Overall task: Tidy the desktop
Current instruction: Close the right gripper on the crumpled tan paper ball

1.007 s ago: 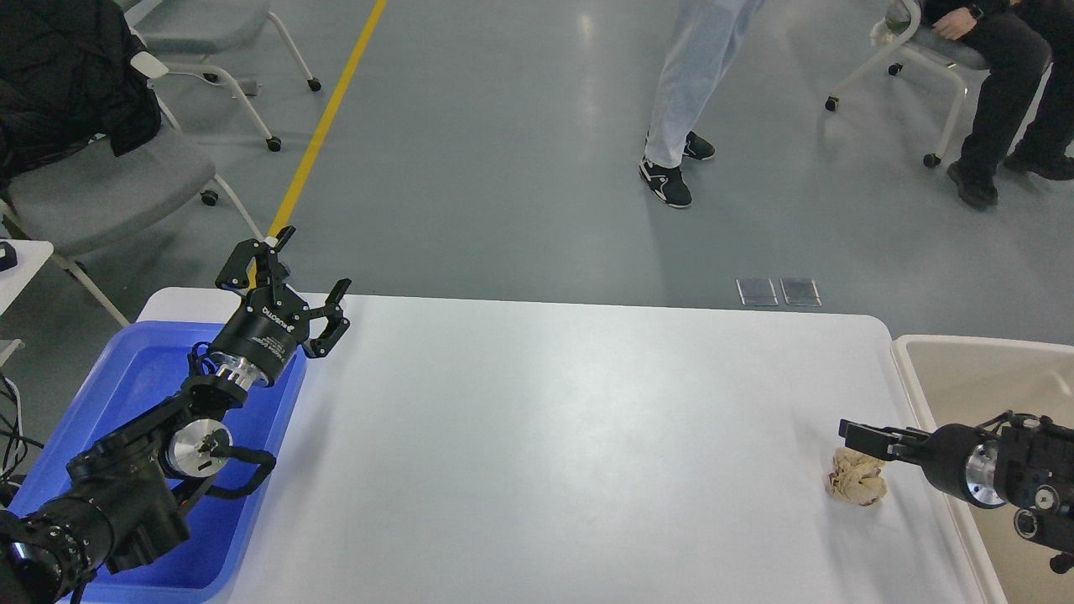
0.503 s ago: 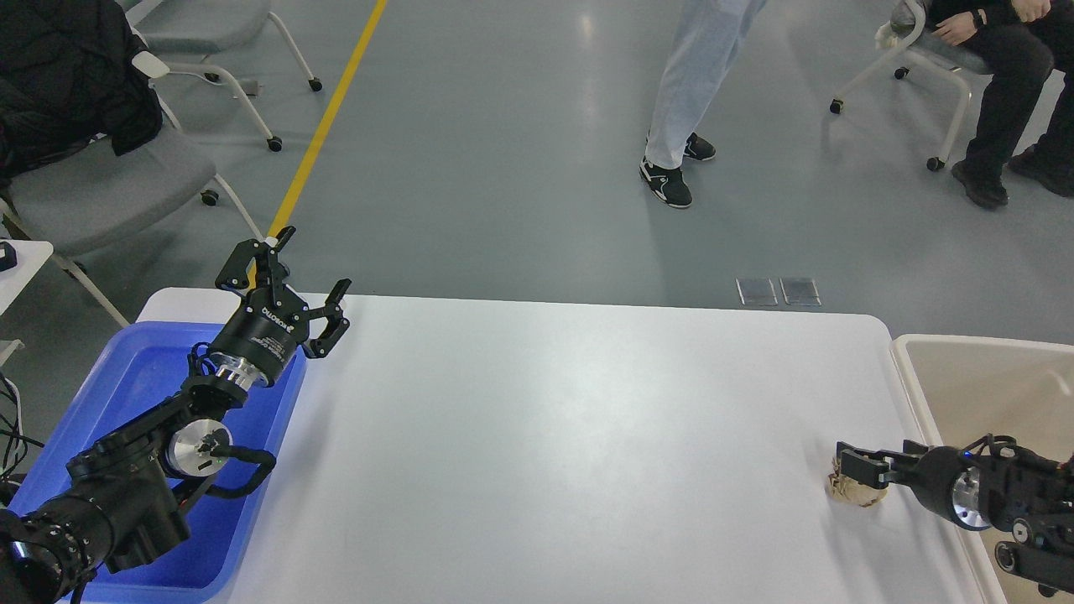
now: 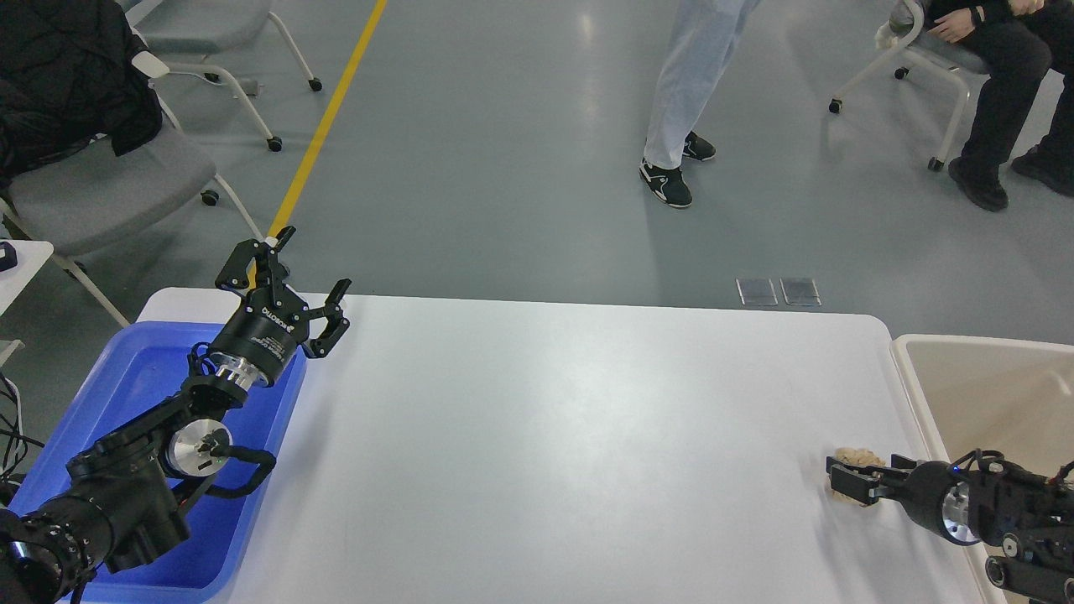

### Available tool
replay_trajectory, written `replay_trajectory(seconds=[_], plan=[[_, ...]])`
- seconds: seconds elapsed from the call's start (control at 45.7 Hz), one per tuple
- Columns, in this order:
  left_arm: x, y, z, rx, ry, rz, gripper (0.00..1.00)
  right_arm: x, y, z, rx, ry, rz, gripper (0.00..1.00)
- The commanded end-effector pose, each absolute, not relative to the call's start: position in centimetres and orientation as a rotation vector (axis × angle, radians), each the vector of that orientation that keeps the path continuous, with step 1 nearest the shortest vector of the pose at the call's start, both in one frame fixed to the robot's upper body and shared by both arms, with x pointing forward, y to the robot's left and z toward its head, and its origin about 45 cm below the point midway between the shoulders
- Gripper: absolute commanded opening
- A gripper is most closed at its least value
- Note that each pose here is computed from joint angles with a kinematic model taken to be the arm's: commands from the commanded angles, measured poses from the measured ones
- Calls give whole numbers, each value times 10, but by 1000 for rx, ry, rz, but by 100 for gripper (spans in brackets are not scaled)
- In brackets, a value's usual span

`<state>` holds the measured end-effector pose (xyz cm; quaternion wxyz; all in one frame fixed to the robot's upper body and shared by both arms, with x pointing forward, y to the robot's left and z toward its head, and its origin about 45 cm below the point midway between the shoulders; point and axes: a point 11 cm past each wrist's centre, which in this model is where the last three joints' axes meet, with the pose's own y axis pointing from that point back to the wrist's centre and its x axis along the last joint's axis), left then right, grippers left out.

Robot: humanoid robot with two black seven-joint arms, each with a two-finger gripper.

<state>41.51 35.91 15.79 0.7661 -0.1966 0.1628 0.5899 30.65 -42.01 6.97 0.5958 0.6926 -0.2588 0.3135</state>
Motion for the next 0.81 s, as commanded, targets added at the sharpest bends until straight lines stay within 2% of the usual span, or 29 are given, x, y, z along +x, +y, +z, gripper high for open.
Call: replay_trajectory(seconds=[0.0, 0.153, 0.263, 0.328, 0.438, 0.46, 0.503, 0.525, 0.788], plan=[[415, 359, 158, -427, 354, 1281, 100, 302, -418, 65, 1638, -623, 703, 99], [415, 359, 158, -427, 354, 1281, 100, 300, -413, 62, 1666, -630, 692, 93], [415, 359, 158, -427, 354, 1281, 100, 297, -411, 59, 1680, -622, 690, 78], [415, 359, 158, -427, 354, 1281, 100, 296, -407, 56, 1688, -615, 690, 62], [415, 359, 158, -427, 354, 1281, 100, 295, -410, 52, 1677, -608, 686, 41], [415, 359, 158, -427, 354, 1281, 100, 295, -412, 52, 1671, -610, 686, 33], [415, 359, 158, -427, 354, 1281, 100, 295, -414, 52, 1665, -615, 683, 6], [415, 359, 158, -427, 354, 1281, 100, 296, -414, 52, 1663, -617, 684, 0], [415, 359, 158, -427, 354, 1281, 100, 303, -422, 64, 1674, -717, 667, 0]])
